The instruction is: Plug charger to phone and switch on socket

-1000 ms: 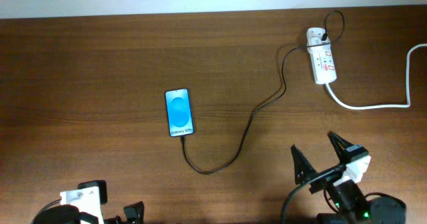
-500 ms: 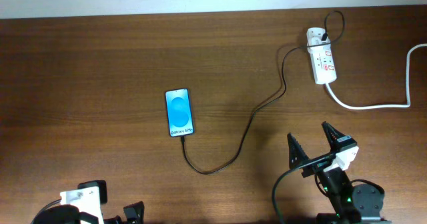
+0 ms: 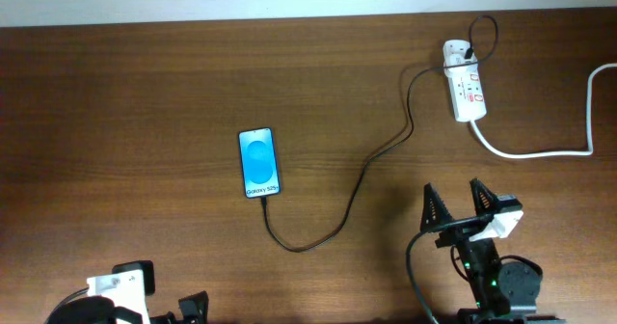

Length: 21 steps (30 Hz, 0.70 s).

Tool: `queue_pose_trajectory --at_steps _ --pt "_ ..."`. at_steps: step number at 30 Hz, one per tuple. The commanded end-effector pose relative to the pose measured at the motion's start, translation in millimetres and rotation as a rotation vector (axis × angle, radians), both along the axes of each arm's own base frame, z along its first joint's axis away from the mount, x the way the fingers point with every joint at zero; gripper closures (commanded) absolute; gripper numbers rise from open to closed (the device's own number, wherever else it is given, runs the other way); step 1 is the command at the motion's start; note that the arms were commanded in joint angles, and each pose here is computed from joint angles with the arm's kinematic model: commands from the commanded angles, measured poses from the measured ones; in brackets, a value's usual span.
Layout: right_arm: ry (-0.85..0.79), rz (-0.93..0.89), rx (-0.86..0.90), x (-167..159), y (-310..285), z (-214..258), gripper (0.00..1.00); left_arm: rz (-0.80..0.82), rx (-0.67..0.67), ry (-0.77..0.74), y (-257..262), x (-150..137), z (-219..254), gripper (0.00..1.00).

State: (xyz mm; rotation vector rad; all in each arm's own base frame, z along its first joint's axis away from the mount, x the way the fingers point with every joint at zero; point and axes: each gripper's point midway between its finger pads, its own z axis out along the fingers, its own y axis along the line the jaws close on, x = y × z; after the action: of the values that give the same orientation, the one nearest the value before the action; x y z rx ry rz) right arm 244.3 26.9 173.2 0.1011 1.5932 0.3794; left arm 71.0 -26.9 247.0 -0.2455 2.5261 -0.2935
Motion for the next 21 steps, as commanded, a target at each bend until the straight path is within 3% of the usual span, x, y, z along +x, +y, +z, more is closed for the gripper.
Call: queue_pose_trajectory --at_steps 1,21 --pt "0.056 -0.041 0.038 0.3 -6.3 -13.6 0.02 0.007 -0.013 -0.004 -1.2 -0.5 0.6 0.00" --pt "0.047 -0.002 0.010 -0.6 0.1 -12.5 0.02 0.007 -0.013 -0.004 -1.2 -0.5 0.6 0.01"
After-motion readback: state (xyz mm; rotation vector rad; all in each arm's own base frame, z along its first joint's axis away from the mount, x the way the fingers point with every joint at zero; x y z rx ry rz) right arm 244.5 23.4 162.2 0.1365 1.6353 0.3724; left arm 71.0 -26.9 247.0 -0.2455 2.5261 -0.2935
